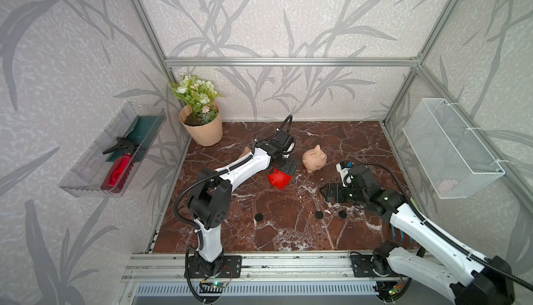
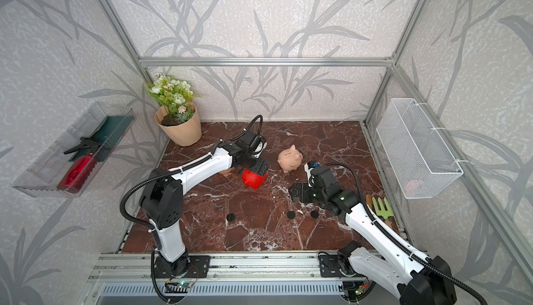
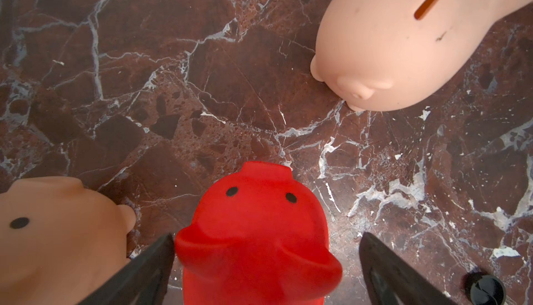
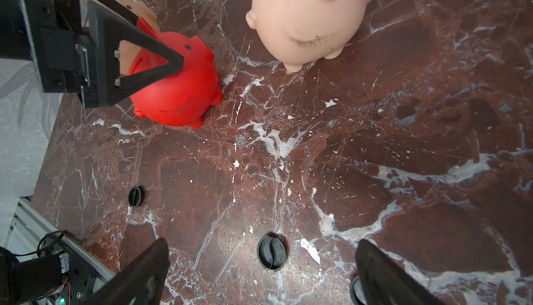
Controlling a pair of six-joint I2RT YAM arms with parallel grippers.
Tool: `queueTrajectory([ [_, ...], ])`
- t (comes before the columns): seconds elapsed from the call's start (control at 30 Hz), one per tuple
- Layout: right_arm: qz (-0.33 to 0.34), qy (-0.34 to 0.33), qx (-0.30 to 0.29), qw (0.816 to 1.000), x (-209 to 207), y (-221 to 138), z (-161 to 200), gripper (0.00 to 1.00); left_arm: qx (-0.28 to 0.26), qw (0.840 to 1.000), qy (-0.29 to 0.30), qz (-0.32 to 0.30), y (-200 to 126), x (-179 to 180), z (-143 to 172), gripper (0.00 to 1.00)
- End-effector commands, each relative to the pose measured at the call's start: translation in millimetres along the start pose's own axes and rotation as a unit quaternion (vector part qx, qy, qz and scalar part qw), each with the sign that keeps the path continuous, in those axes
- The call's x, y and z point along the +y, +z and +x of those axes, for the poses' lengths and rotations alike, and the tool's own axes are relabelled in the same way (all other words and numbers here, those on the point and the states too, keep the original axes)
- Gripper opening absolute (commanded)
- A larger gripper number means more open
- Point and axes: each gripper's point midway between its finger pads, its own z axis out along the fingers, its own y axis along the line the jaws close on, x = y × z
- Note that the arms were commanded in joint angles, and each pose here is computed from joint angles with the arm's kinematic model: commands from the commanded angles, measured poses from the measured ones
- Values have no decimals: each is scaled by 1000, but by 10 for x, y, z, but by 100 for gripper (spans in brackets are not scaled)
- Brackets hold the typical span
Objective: Close piggy banks
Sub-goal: Turn over the piggy bank at the center of the board.
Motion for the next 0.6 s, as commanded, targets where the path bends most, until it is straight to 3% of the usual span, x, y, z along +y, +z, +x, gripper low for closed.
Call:
queueTrajectory([
  [0.0,4,-1,12,1000,-12,11,60,99,19,999,31,17,-16,-64,124,99],
  [0.1,5,-2,14,1000,-20,25,76,99,20,997,57,36,-19,-137,175,99],
  [0.37,3,-1,22,1000,-3,76,89,99,35,995,89,7,54,-33,183,99],
  [0.57,5,-2,23,1000,-7,75,92,99,44,996,83,6,83,-30,196,88],
])
